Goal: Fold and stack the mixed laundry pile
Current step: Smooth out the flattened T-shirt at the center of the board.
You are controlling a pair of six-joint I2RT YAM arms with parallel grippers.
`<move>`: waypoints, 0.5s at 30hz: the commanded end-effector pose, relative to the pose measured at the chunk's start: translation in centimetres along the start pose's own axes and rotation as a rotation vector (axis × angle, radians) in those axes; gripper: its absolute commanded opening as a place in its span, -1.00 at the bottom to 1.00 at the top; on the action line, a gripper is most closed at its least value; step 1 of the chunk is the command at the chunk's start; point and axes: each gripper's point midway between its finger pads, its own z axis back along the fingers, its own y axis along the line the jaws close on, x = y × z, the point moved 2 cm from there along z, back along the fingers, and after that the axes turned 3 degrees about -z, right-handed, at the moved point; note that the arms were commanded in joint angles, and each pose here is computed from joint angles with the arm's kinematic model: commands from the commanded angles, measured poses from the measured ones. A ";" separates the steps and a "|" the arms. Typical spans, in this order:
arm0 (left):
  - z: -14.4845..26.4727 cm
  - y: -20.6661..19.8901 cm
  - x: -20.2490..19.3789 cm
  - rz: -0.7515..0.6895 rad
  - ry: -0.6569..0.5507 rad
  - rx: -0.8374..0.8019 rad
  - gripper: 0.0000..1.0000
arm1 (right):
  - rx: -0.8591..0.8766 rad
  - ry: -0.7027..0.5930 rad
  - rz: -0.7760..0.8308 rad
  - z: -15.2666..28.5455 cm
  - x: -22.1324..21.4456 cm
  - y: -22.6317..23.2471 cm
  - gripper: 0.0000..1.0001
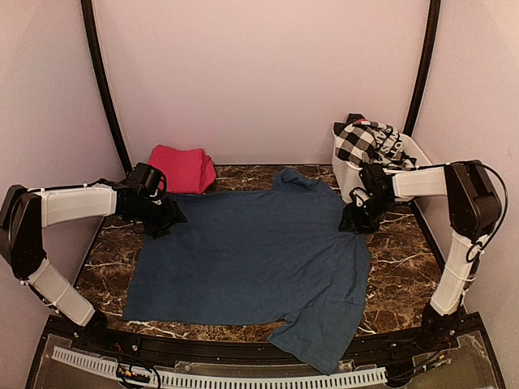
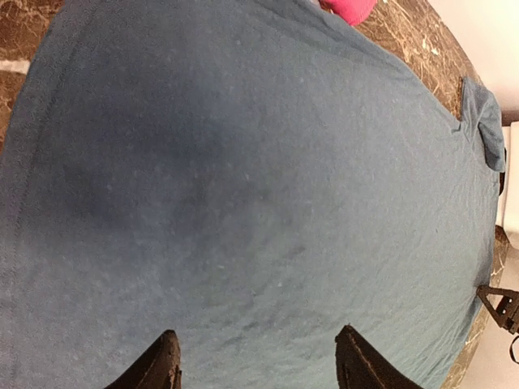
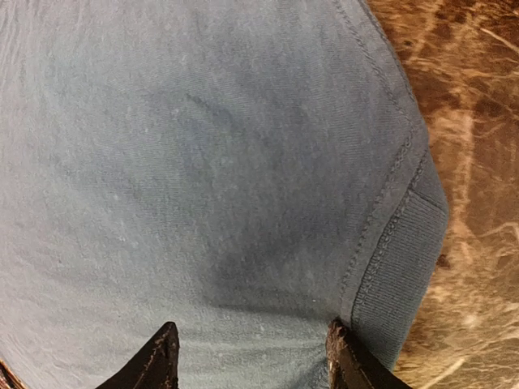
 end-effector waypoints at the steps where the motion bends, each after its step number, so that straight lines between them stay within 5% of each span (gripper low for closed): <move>1: 0.7 0.0 1.9 -0.016 -0.028 -0.010 0.29 | -0.040 0.038 -0.013 0.4 -1.4 -1.4 0.15; 9: 0.0 3.1 -0.8 -0.004 0.064 0.054 0.27 | 0.045 -0.045 0.102 4.8 -2.5 2.8 0.17; 15: 1.9 3.5 -5.7 -0.048 0.104 0.056 0.26 | 0.109 0.020 0.236 7.8 -9.2 9.5 0.18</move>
